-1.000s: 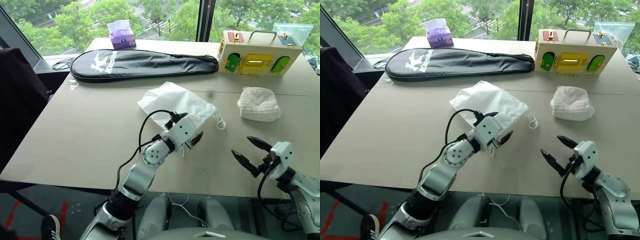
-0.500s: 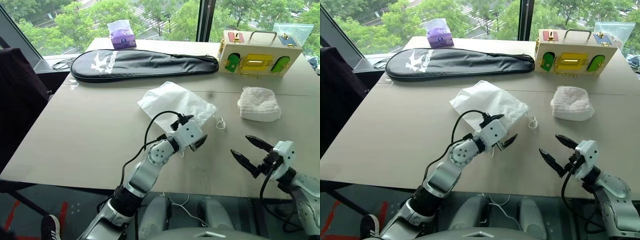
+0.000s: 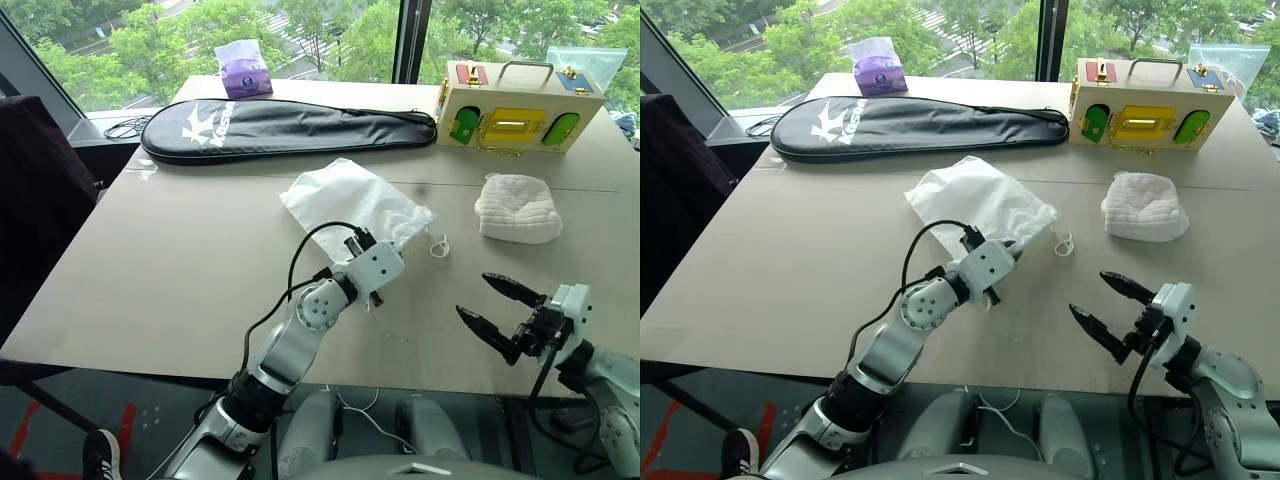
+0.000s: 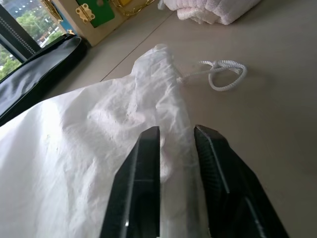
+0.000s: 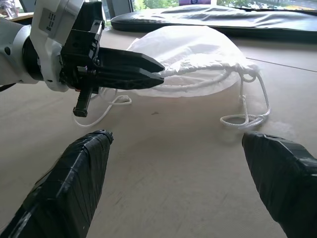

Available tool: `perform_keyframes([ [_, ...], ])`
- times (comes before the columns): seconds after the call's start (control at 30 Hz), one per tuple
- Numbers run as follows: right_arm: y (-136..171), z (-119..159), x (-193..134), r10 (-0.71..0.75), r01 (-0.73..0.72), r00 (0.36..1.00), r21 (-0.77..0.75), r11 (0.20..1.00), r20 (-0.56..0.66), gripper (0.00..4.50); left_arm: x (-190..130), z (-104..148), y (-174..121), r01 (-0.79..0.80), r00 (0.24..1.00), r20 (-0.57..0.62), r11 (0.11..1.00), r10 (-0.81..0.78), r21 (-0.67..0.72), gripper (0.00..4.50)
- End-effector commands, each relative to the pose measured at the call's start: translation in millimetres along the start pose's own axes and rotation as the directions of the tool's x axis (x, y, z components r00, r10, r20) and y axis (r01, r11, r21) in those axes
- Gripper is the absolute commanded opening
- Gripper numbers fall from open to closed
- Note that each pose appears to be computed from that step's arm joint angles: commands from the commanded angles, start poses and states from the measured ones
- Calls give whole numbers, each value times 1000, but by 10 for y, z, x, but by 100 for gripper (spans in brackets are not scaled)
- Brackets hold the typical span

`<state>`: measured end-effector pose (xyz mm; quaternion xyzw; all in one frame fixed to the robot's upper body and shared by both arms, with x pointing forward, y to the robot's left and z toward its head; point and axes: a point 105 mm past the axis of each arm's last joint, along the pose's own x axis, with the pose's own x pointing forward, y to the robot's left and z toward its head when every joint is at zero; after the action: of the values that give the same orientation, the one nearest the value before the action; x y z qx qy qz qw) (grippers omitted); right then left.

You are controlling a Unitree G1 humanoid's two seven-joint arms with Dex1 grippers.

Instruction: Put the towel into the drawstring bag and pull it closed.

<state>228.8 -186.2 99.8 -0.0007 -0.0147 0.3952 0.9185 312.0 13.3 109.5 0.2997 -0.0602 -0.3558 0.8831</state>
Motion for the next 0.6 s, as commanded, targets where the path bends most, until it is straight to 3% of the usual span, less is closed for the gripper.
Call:
perform_keyframes([
  [0.03, -41, 97, -11, -6, 7, 1000, -36, 999, 29, 450, -40, 74, 173, -101, 994, 37, 993, 99, 56, 3],
  [0.33, -183, 125, 8, -74, 76, 997, -60, 995, 38, 450, -184, 120, 812, -408, 912, 83, 908, 402, 91, 3],
  [0.47, -400, 211, 68, -185, 190, 981, -87, 978, 60, 450, -279, 189, 1041, -481, 873, 119, 875, 473, 52, 3],
  [0.6, -768, 454, 150, -367, 382, 921, -121, 916, 128, 450, -377, 264, 1221, -526, 842, 164, 850, 515, 33, 3],
])
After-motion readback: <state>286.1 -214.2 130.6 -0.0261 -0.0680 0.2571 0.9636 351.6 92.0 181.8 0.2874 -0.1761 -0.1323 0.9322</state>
